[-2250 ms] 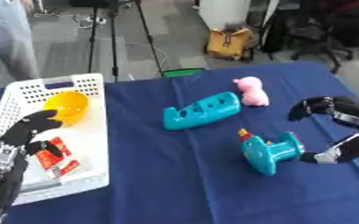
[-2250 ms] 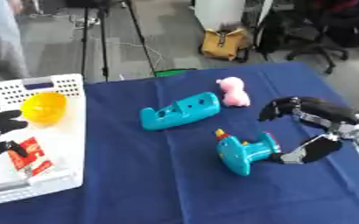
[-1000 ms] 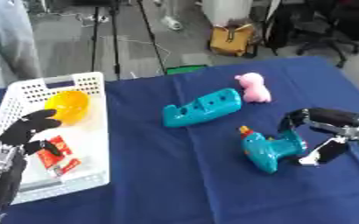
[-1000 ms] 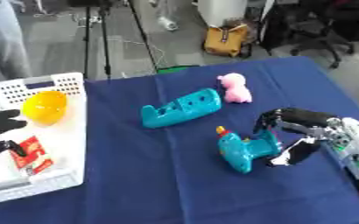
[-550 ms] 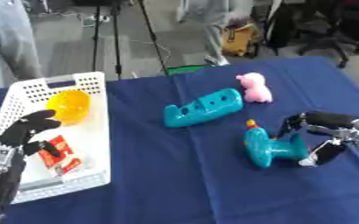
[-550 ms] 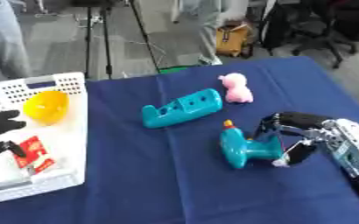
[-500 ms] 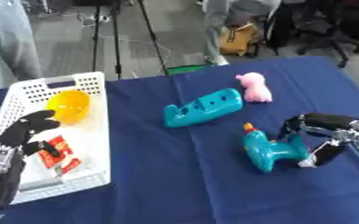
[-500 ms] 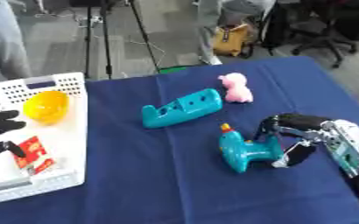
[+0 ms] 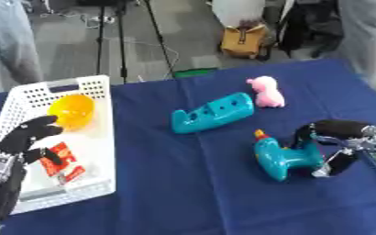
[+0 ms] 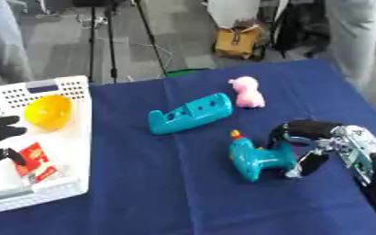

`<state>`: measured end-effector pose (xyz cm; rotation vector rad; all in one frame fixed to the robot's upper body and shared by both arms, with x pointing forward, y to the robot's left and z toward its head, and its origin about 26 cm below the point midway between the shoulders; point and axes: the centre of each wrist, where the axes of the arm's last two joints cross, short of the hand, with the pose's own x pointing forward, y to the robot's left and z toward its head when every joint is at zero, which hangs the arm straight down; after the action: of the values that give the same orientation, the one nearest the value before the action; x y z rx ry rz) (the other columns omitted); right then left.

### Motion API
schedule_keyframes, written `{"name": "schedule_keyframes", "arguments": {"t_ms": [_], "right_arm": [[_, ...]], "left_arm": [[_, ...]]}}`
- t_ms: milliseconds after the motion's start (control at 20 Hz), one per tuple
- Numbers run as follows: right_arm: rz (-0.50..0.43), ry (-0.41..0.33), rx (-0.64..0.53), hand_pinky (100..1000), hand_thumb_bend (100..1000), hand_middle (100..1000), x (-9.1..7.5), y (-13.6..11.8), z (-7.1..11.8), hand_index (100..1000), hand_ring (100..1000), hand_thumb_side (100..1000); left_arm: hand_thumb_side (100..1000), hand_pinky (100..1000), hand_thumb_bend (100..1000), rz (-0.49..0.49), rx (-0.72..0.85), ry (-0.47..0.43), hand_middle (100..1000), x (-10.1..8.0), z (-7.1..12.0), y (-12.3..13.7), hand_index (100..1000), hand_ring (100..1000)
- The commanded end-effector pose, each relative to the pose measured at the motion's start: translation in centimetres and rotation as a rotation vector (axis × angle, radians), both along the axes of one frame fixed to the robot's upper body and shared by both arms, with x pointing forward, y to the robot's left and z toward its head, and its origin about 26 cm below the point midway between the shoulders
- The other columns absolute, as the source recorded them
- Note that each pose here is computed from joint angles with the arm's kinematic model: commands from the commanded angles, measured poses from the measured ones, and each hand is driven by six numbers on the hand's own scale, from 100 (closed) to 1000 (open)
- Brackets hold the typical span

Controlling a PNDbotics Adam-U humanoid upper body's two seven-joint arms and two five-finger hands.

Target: Pick up objects on the table and place them in the box.

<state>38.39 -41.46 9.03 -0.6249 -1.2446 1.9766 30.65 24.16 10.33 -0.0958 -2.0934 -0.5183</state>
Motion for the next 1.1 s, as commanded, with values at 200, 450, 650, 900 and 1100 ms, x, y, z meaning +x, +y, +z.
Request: {"name": "schedule_keyframes", "arguments": {"t_ms": [200,450,650,900,1100], "right_arm": [[0.124,-0.030,-0.091,612,507,596,0.3,0.5,1.4,671,644,315],[0.110,-0.143,-0.053,478,451,503,0.4,1.0,1.1,579,535,266],[0.109,-0.198,-0.037,453,441,485,0.4,1.2,0.6,558,525,257],[0.107,-0.266,0.015,433,434,473,0.4,1.1,0.6,546,513,255],[0.090,-0.290,0.083,409,427,454,0.3,0.9,0.5,533,495,256]], "left_arm": [[992,467,288,-0.009,0.009,-0.026,820,0.0,0.8,0.1,751,807],[995,466,287,-0.010,0.008,-0.023,819,0.0,0.8,0.1,751,806],[997,466,287,-0.010,0.008,-0.022,819,0.0,0.8,0.1,750,806],[998,466,287,-0.010,0.008,-0.021,817,0.0,0.7,0.1,750,805],[998,466,287,-0.010,0.008,-0.021,817,0.0,0.7,0.1,751,805]]}}
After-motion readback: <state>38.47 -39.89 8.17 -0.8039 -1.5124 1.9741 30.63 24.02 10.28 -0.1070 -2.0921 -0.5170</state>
